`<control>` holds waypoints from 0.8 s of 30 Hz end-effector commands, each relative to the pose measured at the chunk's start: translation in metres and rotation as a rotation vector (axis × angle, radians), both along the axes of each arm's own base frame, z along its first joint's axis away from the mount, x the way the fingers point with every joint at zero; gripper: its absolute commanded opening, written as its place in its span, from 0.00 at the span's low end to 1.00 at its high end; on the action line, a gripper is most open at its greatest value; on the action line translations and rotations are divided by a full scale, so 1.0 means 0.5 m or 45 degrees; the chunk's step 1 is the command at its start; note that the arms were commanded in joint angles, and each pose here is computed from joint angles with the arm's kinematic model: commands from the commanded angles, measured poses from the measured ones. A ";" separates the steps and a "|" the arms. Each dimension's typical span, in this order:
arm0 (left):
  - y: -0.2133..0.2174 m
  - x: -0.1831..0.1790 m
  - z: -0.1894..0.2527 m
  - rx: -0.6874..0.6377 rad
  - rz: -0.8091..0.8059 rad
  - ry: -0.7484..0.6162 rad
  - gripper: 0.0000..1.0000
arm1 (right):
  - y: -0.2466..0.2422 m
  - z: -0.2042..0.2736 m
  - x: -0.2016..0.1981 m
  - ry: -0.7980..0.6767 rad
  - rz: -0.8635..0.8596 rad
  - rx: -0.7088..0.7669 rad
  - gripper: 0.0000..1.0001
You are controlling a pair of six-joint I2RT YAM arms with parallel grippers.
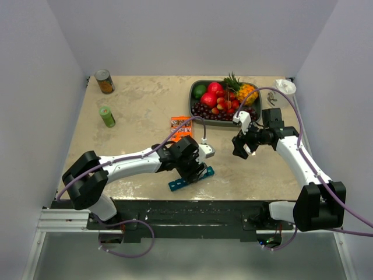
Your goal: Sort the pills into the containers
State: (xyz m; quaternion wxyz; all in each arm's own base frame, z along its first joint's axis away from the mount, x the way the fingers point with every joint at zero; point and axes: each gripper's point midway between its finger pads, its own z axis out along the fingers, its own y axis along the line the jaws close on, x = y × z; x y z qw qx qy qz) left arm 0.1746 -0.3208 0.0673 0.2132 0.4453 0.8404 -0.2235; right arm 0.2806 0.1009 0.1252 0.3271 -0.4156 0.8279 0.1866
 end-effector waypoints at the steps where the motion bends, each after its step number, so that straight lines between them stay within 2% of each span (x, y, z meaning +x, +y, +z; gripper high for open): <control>1: -0.008 -0.005 0.027 -0.012 0.022 0.023 0.00 | 0.004 0.006 -0.002 -0.013 0.024 0.024 0.87; 24: -0.018 -0.019 0.009 0.075 0.079 0.173 0.00 | 0.003 0.004 -0.005 -0.005 0.027 0.028 0.87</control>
